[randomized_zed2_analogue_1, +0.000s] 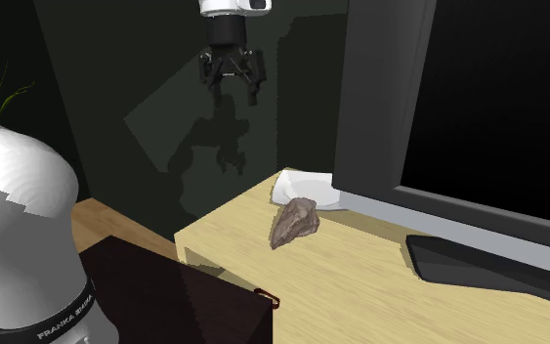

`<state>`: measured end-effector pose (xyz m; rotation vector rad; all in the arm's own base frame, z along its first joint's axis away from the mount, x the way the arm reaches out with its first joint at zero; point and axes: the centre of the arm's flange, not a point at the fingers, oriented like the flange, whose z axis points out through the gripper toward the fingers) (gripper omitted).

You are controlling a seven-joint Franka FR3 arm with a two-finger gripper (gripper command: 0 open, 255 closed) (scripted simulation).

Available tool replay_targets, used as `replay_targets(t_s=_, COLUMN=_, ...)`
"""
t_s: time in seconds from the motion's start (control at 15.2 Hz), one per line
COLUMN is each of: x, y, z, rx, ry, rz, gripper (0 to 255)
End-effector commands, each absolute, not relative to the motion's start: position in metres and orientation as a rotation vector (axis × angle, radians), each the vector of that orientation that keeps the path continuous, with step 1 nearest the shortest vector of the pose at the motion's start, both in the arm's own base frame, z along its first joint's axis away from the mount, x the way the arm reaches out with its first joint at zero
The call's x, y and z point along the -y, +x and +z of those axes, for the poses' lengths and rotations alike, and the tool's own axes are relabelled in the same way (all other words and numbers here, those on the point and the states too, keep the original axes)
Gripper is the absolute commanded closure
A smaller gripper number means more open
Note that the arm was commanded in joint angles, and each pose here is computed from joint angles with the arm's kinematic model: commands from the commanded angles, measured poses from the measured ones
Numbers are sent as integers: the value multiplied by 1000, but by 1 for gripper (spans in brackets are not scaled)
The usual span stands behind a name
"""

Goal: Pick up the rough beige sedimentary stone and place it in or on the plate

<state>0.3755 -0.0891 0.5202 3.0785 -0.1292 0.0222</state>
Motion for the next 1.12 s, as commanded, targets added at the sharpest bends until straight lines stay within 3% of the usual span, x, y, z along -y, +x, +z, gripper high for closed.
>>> replay_targets(t_s=0.0, x=108, y=383, z=503, rx=131, ry=3079, rz=7, gripper=0)
replay_targets(t_s=1.06, x=259, y=446, z=362, rx=161, ry=3084, rz=-122, gripper=0)
